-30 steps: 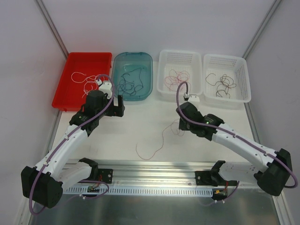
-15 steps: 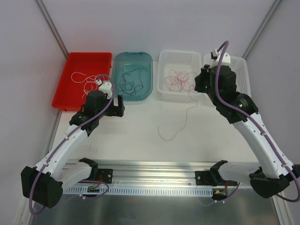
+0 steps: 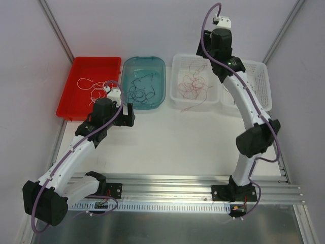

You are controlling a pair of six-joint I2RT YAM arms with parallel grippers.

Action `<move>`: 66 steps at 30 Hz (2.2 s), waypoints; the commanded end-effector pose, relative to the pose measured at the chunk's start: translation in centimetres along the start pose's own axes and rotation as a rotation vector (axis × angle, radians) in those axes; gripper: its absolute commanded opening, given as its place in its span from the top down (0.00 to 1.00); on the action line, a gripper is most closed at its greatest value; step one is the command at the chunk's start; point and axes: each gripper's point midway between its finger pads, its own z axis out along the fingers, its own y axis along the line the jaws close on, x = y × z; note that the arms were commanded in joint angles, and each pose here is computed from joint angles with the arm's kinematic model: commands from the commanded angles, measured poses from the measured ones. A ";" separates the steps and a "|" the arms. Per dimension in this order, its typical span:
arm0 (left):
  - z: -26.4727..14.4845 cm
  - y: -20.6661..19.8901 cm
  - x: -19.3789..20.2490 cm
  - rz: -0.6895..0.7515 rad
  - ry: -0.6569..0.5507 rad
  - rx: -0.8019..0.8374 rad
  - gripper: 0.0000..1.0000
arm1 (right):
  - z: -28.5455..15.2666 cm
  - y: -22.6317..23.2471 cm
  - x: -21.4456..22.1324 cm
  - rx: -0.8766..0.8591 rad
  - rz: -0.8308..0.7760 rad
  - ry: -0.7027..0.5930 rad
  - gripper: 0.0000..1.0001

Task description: Untangle the cables

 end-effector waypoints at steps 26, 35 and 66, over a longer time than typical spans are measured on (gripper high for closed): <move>-0.5 -0.1 -1.6 0.006 -0.057 0.013 0.01 | -4.6 -1.4 23.2 -0.069 0.287 0.406 0.15; -0.8 0.0 -1.8 0.005 -0.068 0.012 0.01 | -1.9 1.4 29.8 -0.106 0.391 0.420 0.33; -1.0 -0.4 -2.0 0.003 -0.075 0.028 0.01 | 1.2 3.5 11.8 -0.177 0.150 0.204 0.99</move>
